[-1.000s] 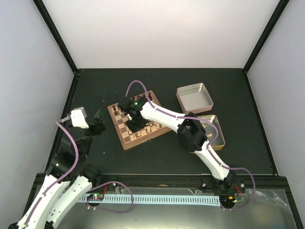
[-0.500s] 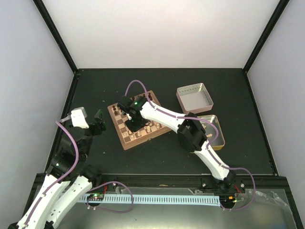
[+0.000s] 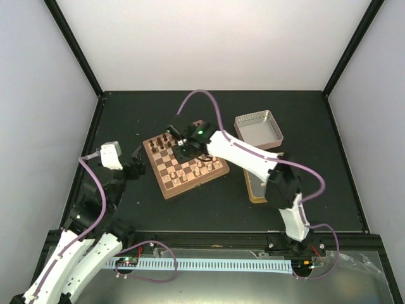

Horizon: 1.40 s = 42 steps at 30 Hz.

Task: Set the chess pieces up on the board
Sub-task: Place the chess piece on the chessboard, then pick up the chess piece from the storage box.

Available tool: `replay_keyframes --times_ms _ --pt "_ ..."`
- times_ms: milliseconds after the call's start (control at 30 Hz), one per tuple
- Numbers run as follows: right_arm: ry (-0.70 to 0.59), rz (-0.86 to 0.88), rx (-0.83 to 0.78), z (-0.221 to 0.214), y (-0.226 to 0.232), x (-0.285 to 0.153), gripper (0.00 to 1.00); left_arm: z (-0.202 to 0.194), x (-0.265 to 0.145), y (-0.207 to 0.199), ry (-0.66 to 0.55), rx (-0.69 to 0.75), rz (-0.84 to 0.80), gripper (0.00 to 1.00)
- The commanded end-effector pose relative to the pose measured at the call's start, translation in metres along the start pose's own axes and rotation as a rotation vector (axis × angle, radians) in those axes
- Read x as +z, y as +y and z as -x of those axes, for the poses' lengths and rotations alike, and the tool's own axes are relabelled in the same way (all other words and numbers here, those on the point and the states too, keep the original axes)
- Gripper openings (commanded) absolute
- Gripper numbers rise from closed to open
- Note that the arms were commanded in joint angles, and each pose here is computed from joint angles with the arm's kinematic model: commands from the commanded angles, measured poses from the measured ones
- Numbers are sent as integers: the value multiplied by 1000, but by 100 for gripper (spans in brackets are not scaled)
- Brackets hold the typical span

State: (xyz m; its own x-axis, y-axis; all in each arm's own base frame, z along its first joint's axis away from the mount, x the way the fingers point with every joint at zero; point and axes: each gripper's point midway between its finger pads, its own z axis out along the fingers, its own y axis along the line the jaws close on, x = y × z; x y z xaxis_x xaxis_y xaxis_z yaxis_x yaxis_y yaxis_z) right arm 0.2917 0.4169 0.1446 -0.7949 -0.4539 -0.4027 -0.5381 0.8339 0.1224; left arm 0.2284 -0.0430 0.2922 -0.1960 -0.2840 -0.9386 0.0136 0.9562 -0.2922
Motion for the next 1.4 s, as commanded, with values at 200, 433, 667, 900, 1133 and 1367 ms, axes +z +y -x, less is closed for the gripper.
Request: replay_keyframes --times_ms 200,433,667,900,1133,1367 --pt "-356 -228 406 -14 -139 -95 39 -3 9 -38 23 0 -190 87" --pt "-344 -396 688 -100 -234 -101 38 0 15 -50 34 -12 -231 87" --pt "-262 -432 818 -166 -294 -73 32 -3 22 -59 62 -35 -261 87" --pt "-197 -378 859 -174 -317 -39 37 -5 26 -66 89 -60 -286 87" --pt "-165 -381 864 -170 -332 -16 38 -6 27 -68 101 -62 -291 87" --pt "-109 -374 872 -178 -333 -2 37 -9 30 -69 111 -67 -291 86"
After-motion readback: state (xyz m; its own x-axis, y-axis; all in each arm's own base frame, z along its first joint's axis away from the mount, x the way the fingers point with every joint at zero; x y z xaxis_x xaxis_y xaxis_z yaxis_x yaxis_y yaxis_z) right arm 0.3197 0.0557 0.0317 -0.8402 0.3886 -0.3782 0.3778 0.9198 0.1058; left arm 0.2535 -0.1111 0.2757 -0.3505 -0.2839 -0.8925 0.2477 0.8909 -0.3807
